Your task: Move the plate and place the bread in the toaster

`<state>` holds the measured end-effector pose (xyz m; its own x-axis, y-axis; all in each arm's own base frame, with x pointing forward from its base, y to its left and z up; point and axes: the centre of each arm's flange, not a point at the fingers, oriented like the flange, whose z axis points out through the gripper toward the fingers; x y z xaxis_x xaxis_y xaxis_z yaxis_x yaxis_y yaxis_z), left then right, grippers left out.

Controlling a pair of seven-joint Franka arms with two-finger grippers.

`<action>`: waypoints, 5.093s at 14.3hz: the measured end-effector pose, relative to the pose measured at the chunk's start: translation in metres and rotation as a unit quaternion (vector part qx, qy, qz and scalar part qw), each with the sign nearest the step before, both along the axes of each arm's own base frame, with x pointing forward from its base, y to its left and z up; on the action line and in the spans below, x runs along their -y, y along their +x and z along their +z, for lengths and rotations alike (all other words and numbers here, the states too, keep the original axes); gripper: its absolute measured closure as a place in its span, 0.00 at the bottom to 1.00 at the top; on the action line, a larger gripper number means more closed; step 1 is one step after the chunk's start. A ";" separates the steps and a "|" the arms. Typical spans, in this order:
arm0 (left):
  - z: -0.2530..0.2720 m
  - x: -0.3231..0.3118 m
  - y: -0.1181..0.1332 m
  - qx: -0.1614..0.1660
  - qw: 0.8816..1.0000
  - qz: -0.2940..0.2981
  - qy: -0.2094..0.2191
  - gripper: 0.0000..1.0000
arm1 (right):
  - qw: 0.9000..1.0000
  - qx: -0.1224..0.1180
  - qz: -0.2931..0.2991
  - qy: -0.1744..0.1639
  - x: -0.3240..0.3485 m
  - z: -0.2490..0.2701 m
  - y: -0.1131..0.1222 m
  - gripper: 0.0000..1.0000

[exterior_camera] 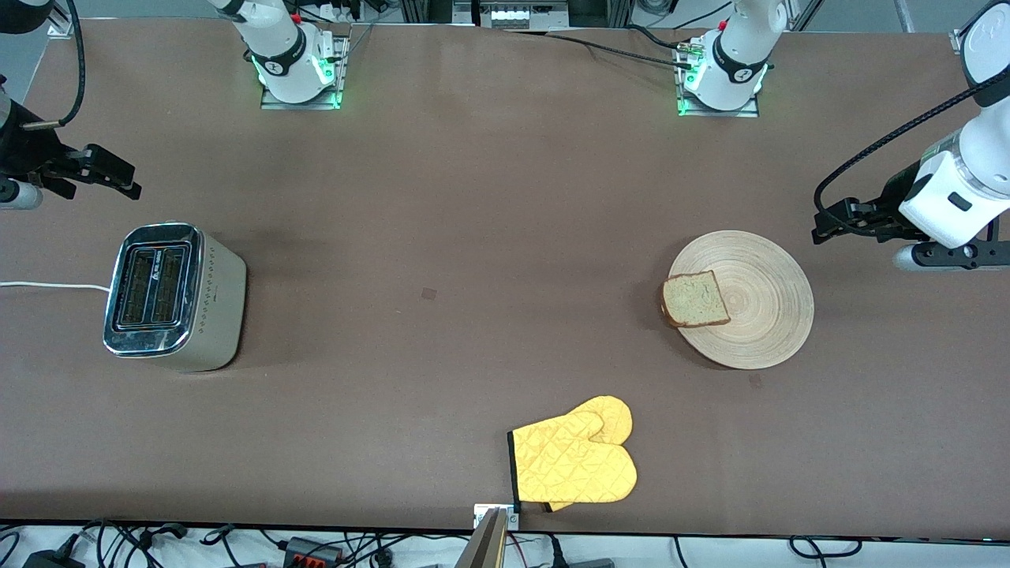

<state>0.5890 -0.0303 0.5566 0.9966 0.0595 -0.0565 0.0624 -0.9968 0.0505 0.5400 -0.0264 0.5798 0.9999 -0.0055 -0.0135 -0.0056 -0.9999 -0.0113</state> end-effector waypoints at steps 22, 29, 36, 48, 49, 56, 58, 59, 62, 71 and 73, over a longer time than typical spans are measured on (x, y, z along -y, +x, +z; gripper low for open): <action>-0.275 -0.270 0.022 -0.079 0.946 0.016 -0.312 0.00 | 1.000 -0.009 -0.001 -0.005 0.003 -0.010 0.001 0.00; -0.345 -0.278 0.014 -0.077 0.928 0.010 -0.363 0.00 | 1.000 -0.012 0.000 -0.005 0.003 -0.014 0.002 0.00; -0.399 -0.263 0.009 -0.094 0.915 0.002 -0.392 0.00 | 1.000 -0.009 0.000 -0.006 0.003 -0.013 0.003 0.00; -0.417 -0.231 0.006 -0.084 0.895 -0.061 -0.433 0.67 | 1.000 -0.007 0.014 -0.006 0.007 -0.013 0.003 0.00; -0.422 -0.226 0.006 -0.078 0.889 -0.065 -0.447 0.76 | 1.000 -0.007 0.015 -0.006 0.007 -0.013 0.003 0.00; -0.433 -0.153 0.026 -0.077 0.860 -0.079 -0.498 0.91 | 1.000 -0.007 0.022 -0.006 0.007 -0.013 0.003 0.00; -0.431 -0.116 0.035 -0.083 0.851 -0.088 -0.510 0.91 | 1.000 -0.007 0.022 -0.006 0.007 -0.013 0.003 0.00; -0.429 -0.095 0.039 -0.086 0.846 -0.092 -0.519 0.91 | 1.000 -0.007 0.022 -0.006 0.008 -0.013 0.003 0.00; -0.424 -0.029 0.047 -0.096 0.828 -0.106 -0.542 0.91 | 1.000 -0.008 0.022 -0.006 0.009 -0.013 0.003 0.00; -0.417 0.156 0.037 -0.125 0.783 -0.129 -0.596 0.91 | 0.999 -0.032 0.037 -0.002 -0.009 -0.053 0.020 0.00; -0.421 0.180 0.037 -0.114 0.791 -0.124 -0.588 0.91 | 0.998 -0.041 0.057 -0.002 -0.032 -0.069 0.027 0.00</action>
<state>0.6256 -0.2101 0.1354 0.9254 -0.3631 -0.1080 0.0141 -0.2520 0.9676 0.5674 0.0058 0.5107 0.9895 0.1084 -0.0954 0.1079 -0.9941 -0.0109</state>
